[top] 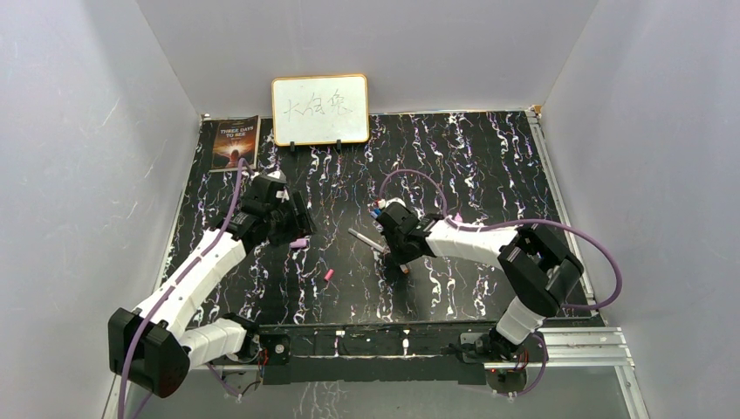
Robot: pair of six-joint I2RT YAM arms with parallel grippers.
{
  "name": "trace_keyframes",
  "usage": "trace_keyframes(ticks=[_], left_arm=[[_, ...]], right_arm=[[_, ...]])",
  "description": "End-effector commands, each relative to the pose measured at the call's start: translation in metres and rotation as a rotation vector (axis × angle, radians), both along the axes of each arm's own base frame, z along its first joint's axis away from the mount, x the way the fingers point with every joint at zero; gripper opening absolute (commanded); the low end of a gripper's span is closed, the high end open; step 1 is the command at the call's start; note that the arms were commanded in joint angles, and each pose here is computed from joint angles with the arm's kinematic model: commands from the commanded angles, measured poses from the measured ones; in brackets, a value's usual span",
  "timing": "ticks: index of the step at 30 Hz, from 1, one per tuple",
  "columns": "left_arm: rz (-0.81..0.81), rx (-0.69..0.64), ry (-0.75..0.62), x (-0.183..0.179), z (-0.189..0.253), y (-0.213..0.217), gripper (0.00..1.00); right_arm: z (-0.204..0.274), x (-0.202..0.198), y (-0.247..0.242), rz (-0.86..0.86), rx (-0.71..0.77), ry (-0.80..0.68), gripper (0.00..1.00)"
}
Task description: Open the pen caps
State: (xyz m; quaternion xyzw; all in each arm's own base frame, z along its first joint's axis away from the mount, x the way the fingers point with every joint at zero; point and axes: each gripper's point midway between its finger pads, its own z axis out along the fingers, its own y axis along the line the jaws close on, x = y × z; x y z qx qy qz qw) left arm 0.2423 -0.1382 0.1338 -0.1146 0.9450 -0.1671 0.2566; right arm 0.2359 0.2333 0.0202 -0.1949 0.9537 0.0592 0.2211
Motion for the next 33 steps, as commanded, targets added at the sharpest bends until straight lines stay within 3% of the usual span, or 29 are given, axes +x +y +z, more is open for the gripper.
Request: trace_keyframes(ticks=[1, 6, 21, 27, 33], left_arm=[[-0.022, -0.068, 0.005, -0.009, 0.003, -0.01, 0.63], [-0.056, -0.161, -0.003, -0.013, 0.006, -0.027, 0.69], [-0.117, -0.629, -0.072, -0.015, 0.048, -0.11, 0.72], [-0.145, -0.619, -0.075, -0.018, 0.046, -0.139, 0.72], [-0.124, -0.583, -0.077, -0.014, 0.034, -0.141, 0.71]], right_arm=[[-0.002, -0.014, -0.003, -0.002, -0.017, 0.031, 0.06], [0.047, -0.012, 0.005, 0.009, 0.074, -0.025, 0.03], [0.149, -0.057, 0.068, 0.226, 0.629, -0.017, 0.03], [0.16, -0.063, 0.08, 0.257, 0.708, 0.008, 0.03], [0.164, -0.066, 0.083, 0.263, 0.736, 0.021, 0.03]])
